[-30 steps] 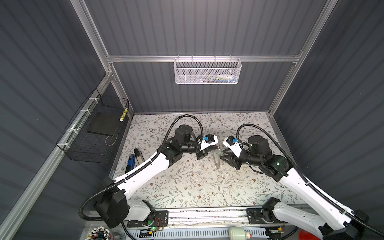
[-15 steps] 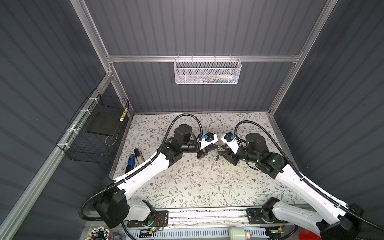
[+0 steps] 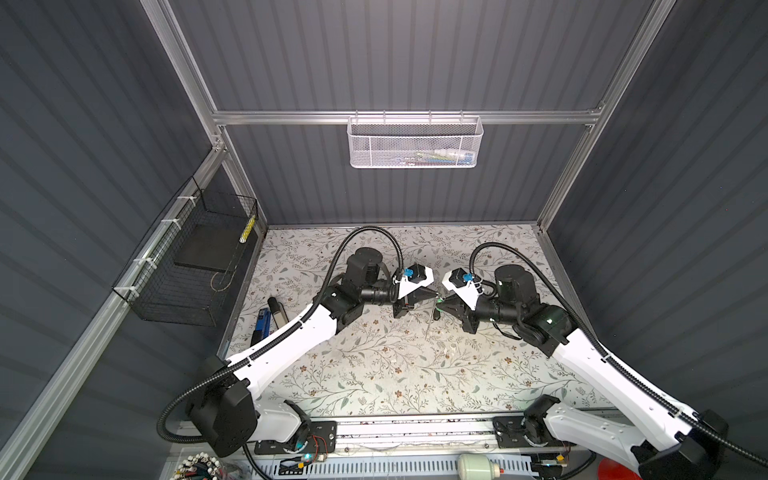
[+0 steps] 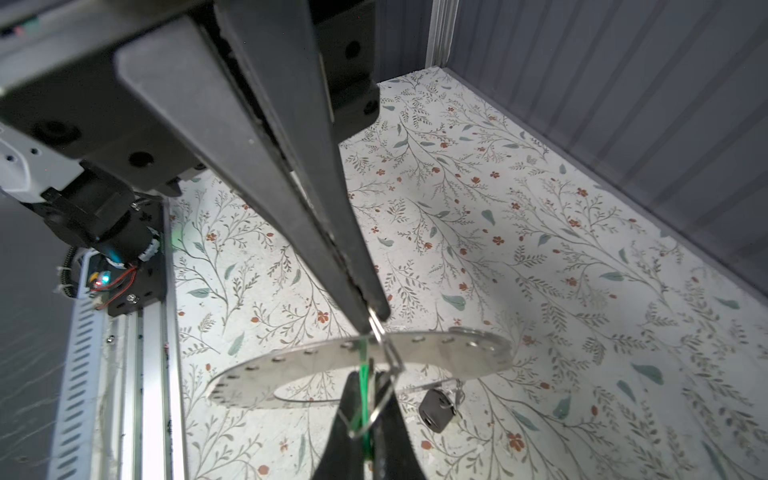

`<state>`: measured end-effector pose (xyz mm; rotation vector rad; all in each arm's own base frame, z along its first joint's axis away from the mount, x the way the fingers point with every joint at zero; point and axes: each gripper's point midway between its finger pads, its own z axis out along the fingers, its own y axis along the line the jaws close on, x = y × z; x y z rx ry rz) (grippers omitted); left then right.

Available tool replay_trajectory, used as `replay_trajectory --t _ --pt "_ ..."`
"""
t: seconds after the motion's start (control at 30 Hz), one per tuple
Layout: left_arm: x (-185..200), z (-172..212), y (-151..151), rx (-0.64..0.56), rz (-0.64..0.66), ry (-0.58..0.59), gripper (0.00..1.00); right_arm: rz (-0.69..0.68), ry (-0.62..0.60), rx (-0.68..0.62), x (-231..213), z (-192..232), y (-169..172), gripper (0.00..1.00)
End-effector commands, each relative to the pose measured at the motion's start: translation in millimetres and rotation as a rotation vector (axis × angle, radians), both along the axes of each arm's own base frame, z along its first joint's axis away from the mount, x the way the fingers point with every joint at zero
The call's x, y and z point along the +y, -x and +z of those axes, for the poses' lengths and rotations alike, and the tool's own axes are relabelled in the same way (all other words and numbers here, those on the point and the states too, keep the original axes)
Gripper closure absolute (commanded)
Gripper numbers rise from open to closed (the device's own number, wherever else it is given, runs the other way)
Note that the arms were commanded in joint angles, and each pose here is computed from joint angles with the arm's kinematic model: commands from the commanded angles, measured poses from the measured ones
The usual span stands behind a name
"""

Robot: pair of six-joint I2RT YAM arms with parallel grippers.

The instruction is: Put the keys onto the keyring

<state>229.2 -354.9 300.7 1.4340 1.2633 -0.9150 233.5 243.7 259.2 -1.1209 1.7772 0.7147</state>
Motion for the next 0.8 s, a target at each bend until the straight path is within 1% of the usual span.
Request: replay_trajectory --t 0.0,0.23,0.37,0.47,0.5,0.53,0.6,0.67,0.73,0.77 --pt "6.2 27.4 9.4 -0.023 -0.035 0.079 1.0 0.03 -0.02 0.064 -5.0 -3.3 5.8 1.0" --pt "8.2 39.9 0.9 -0.002 0.006 0.149 1.0 0.093 -0.059 0.14 -6.2 -8.2 5.9 1.0" --pt "9.9 45.5 -4.2 -0.005 0.029 0.168 1.0 0.132 -0.084 0.193 -7.4 -9.3 7.0 1.0" --pt "10.2 49.1 -6.4 -0.009 0.033 0.174 1.0 0.149 -0.105 0.24 -7.8 -12.0 1.8 1.0" --pt "10.0 47.5 -7.2 -0.009 0.036 0.168 1.0 0.146 -0.107 0.248 -8.1 -10.8 0.0 0.93" --pt "9.7 45.6 -7.7 -0.008 0.035 0.157 1.0 0.134 -0.105 0.251 -8.7 -9.3 -3.0 0.81" --pt "9.4 40.5 -9.9 -0.005 0.044 0.142 1.0 0.109 -0.104 0.247 -10.0 -5.3 -6.4 0.7" --pt "9.7 36.8 -10.7 -0.01 0.047 0.125 1.0 0.08 -0.128 0.239 -10.8 3.4 -8.8 0.65" --pt "10.4 33.3 -12.3 -0.022 0.055 0.11 1.0 0.046 -0.181 0.249 -10.2 12.5 -12.3 0.61" --pt "10.7 32.5 -13.3 -0.024 0.061 0.106 1.0 0.03 -0.216 0.232 -11.5 24.7 -10.0 0.6"
